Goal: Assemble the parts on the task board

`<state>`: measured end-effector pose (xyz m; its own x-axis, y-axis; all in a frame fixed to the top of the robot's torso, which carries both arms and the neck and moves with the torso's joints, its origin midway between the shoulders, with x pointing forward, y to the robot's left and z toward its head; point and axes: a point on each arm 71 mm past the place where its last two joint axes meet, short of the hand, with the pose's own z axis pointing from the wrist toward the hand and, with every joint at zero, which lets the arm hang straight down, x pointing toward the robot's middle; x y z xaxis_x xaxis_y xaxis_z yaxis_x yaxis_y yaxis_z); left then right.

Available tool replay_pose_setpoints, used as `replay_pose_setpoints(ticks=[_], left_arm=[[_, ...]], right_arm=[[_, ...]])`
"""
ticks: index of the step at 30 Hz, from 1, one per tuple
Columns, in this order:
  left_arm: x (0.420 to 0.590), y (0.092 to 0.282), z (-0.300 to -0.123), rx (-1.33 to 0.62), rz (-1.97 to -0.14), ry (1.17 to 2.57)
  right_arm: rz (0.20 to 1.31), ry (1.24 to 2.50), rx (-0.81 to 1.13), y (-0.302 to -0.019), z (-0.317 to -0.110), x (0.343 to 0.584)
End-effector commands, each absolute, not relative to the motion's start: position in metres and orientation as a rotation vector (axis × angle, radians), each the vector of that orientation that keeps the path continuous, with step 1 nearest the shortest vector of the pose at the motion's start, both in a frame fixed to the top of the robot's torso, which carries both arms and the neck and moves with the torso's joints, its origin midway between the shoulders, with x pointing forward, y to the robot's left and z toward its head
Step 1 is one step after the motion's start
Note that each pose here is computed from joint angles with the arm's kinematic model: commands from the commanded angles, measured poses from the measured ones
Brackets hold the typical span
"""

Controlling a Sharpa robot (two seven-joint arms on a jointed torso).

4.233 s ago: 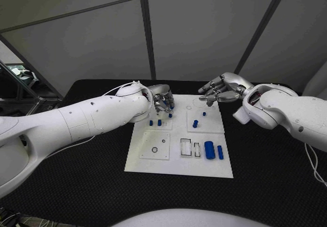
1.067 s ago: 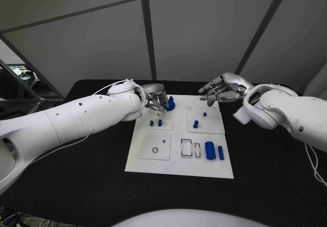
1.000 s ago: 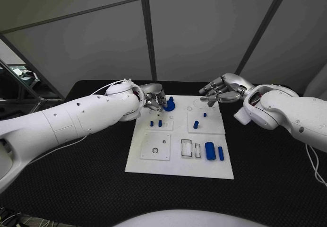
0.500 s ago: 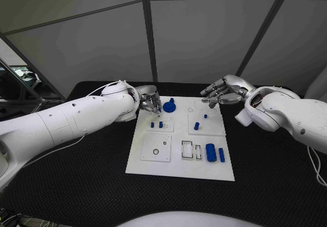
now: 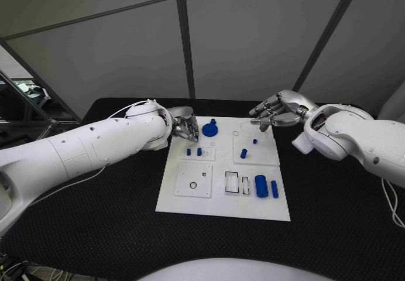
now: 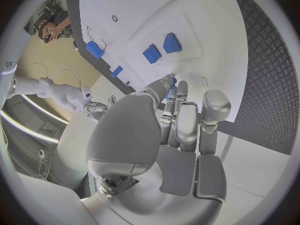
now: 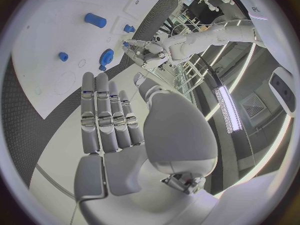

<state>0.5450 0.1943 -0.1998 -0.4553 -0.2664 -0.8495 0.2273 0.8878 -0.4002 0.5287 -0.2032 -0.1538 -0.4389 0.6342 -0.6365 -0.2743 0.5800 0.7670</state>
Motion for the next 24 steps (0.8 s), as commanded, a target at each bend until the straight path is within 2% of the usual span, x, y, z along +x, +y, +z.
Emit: replay_pose_setpoints(ticks=[1, 24], left_arm=[[0.5443, 0.1915, -0.2011, -0.022, -0.573, 1.988], [0.5458, 0.1908, -0.2089, -0.026, -0.550, 2.018]], right_arm=[[1.063, 1.740, 0.287, -0.2024, -0.1524, 0.5285], [1.067, 1.744, 0.285, -0.2014, -0.1526, 0.5283]])
